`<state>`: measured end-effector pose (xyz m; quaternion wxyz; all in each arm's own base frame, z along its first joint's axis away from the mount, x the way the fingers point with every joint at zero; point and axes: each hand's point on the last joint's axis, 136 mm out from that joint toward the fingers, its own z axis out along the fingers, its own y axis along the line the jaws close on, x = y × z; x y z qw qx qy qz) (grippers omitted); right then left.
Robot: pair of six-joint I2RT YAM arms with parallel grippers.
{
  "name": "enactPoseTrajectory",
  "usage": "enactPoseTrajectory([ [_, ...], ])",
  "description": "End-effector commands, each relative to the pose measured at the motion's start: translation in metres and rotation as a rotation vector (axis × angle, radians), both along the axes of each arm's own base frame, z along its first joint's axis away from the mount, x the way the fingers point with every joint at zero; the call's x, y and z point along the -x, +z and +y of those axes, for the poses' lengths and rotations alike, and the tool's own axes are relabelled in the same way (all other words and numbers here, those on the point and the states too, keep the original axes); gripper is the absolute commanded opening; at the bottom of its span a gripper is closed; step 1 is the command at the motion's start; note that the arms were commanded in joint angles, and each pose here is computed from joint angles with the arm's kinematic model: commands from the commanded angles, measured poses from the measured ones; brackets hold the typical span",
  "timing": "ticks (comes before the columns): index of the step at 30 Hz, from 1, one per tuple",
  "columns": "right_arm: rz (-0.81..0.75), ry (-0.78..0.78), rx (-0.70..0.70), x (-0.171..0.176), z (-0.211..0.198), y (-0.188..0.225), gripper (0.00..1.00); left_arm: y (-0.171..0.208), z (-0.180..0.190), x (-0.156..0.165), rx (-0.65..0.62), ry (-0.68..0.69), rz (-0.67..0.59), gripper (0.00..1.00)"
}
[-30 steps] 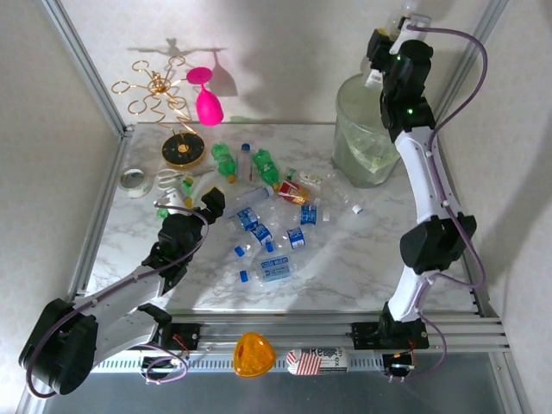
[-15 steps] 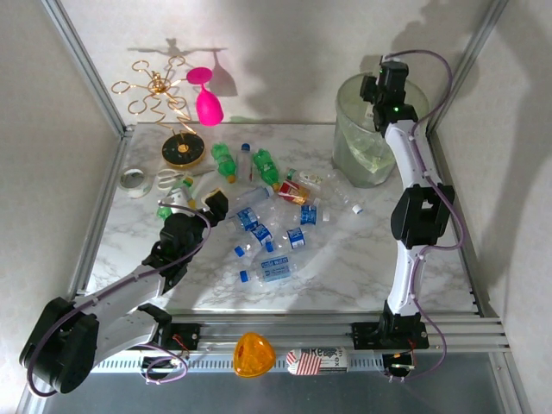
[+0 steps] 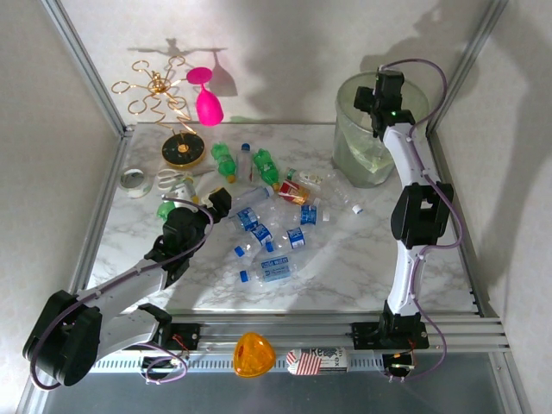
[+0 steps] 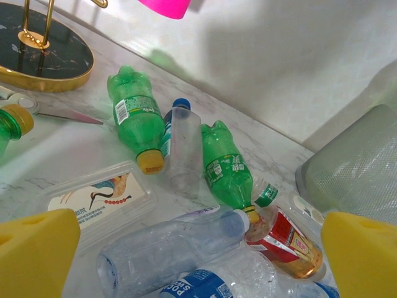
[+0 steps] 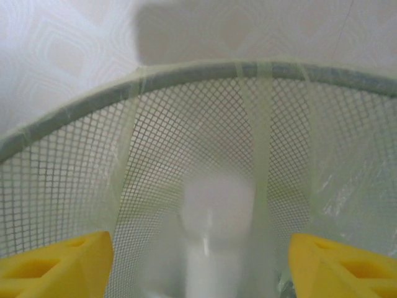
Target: Put the plastic bottles in the bin
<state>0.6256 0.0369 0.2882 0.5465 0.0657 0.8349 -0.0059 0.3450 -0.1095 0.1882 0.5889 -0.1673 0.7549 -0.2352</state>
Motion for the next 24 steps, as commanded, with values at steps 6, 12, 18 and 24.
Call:
enactPoseTrajectory([
  [6,-0.232,0.033,-0.045,0.037,0.005,0.123,0.80,0.020,0.003,-0.005,-0.006,0.017,-0.035,1.00],
  [12,-0.321,0.146,-0.101,0.086,0.035,0.170,0.84,0.031,-0.001,-0.010,-0.033,-0.003,-0.059,1.00],
  [18,-0.381,0.304,-0.175,0.152,0.079,0.184,0.99,0.041,-0.014,-0.018,-0.063,-0.059,-0.051,1.00],
  [24,-0.324,0.427,-0.286,0.205,0.114,0.134,0.99,0.034,-0.001,-0.025,-0.134,0.022,0.022,1.00],
])
